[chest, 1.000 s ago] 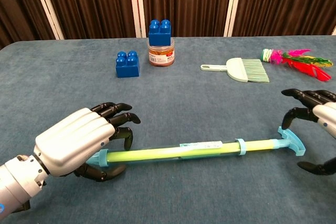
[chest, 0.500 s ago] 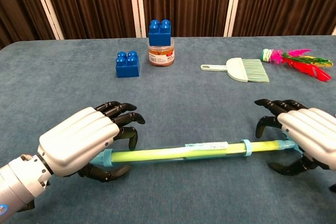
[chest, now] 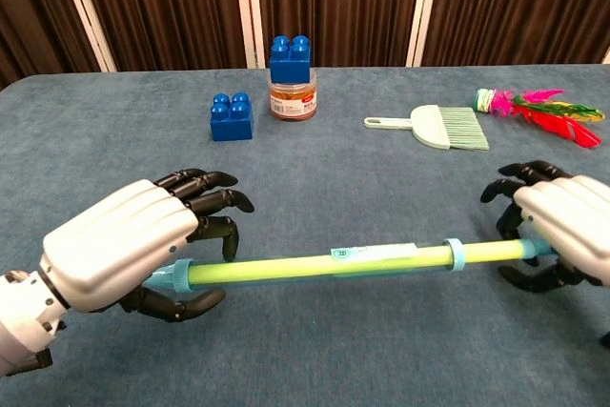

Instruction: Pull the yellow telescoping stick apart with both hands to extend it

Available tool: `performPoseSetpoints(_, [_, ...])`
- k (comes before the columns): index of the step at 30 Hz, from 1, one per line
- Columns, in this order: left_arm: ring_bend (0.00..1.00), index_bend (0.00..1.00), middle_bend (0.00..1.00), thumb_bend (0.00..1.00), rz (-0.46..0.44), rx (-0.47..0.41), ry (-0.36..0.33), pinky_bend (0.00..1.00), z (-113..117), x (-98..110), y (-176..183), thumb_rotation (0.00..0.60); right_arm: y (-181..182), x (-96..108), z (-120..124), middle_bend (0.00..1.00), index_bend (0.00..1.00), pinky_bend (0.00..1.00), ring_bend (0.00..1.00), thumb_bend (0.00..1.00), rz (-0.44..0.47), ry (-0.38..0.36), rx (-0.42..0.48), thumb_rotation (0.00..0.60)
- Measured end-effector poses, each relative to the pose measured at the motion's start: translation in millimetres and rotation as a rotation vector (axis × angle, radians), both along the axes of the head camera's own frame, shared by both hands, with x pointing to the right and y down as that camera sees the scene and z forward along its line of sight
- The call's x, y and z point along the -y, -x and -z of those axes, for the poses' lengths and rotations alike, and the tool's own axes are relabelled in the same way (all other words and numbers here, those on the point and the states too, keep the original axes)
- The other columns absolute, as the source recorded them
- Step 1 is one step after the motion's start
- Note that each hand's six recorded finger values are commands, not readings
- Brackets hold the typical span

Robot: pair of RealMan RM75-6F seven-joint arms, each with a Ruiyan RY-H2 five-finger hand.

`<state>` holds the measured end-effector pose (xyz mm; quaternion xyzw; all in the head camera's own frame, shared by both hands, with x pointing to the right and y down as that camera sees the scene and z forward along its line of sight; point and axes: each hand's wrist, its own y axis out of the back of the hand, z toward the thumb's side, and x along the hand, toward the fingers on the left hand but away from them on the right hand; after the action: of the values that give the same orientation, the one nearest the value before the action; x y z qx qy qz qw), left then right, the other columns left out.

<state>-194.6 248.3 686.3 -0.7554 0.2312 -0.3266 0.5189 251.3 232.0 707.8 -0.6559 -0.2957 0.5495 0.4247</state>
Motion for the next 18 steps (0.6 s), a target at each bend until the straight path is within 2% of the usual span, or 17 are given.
performPoseSetpoints(8, [0.09,0.69,0.19,0.63,-0.014,-0.047,-0.015,0.13,19,-2,8,0.600,-25,18,11,0.25,0.86,0.06,0.08,0.34,-0.027,-0.042,-0.055,0.600])
performPoseSetpoints(18, [0.09,0.69,0.20,0.63,0.002,-0.074,-0.061,0.13,37,7,22,0.600,-49,41,19,0.25,0.87,0.06,0.09,0.34,-0.075,-0.074,-0.086,0.600])
